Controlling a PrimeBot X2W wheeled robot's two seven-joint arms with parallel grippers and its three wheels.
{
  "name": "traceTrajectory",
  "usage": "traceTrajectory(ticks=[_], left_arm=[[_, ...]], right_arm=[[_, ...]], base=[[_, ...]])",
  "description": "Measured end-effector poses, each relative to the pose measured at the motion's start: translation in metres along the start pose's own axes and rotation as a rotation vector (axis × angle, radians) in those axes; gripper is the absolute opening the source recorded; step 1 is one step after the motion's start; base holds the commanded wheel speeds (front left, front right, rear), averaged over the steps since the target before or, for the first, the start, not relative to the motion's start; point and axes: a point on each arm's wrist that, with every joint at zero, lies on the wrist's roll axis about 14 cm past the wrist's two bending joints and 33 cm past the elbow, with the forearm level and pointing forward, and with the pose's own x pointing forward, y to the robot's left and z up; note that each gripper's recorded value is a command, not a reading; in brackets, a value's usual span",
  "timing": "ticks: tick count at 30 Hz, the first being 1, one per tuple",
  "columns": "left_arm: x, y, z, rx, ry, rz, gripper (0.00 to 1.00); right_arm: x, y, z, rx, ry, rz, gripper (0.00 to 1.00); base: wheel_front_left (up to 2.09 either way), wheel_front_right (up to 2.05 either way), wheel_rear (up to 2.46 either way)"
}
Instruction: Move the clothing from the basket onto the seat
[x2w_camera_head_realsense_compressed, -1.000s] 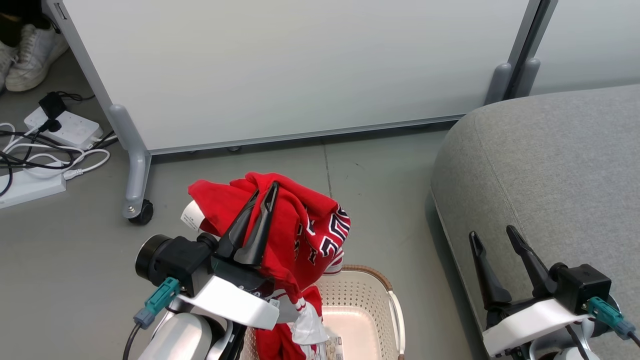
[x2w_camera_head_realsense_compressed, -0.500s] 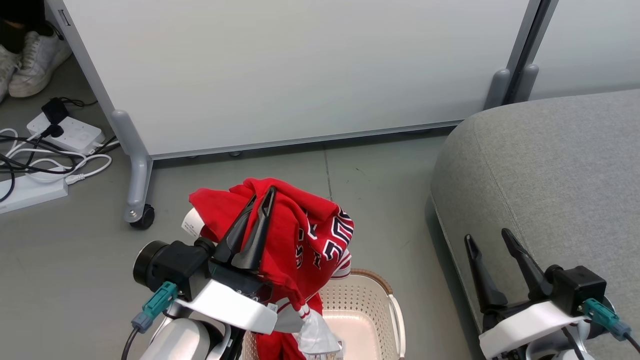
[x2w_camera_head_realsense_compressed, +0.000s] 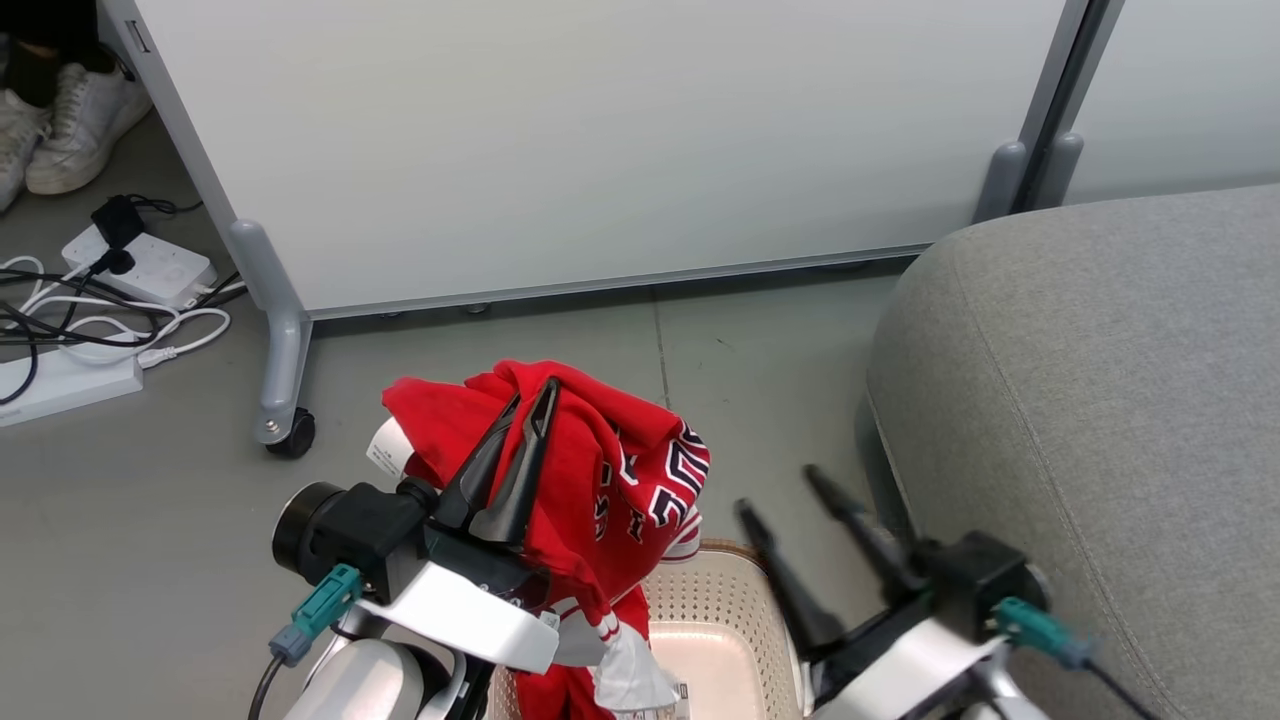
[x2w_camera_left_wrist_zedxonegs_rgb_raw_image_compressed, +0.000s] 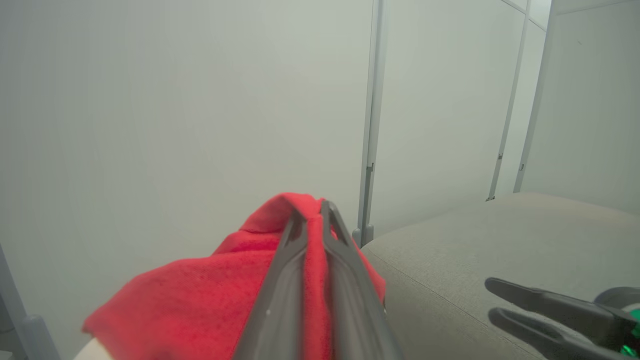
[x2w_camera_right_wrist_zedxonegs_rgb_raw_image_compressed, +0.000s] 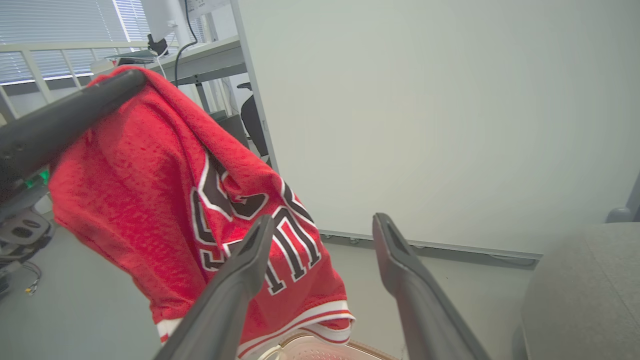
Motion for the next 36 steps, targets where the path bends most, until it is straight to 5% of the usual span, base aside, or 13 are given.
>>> traceTrajectory(ticks=[10, 25, 26, 27, 28, 29, 35, 36], left_arm=[[-0.002, 0.001, -0.002, 0.003, 0.011, 0.003, 0.0], [-0.005, 0.002, 0.001, 0.0, 0.002, 0.01, 0.0], [-0.005, 0.003, 0.001, 0.0, 0.002, 0.011, 0.0], [-0.005, 0.003, 0.001, 0.0, 0.003, 0.012, 0.0], [-0.006, 0.003, 0.0, -0.003, 0.004, 0.013, 0.0], [-0.006, 0.003, 0.0, -0.003, 0.005, 0.013, 0.0], [-0.006, 0.003, -0.001, -0.005, 0.007, 0.011, 0.0], [-0.005, 0.003, -0.001, -0.006, 0.007, 0.01, 0.11]], right_arm=[[0.012, 0.094, -0.023, 0.069, 0.074, 0.298, 1.0], [0.037, 0.126, -0.04, 0.026, 0.117, 0.467, 1.0], [0.038, 0.126, -0.04, 0.031, 0.117, 0.471, 0.9], [0.04, 0.126, -0.04, 0.03, 0.12, 0.473, 0.44], [0.041, 0.126, -0.04, 0.035, 0.12, 0.472, 0.12], [0.042, 0.125, -0.039, 0.038, 0.116, 0.471, 0.0], [0.044, 0.125, -0.043, 0.048, 0.134, 0.474, 0.0], [0.046, 0.123, -0.043, 0.046, 0.132, 0.472, 0.0]], base=[[0.0, 0.0, 0.0], [0.0, 0.0, 0.0], [0.0, 0.0, 0.0], [0.0, 0.0, 0.0], [0.0, 0.0, 0.0], [0.0, 0.0, 0.0], [0.0, 0.0, 0.0], [0.0, 0.0, 0.0]])
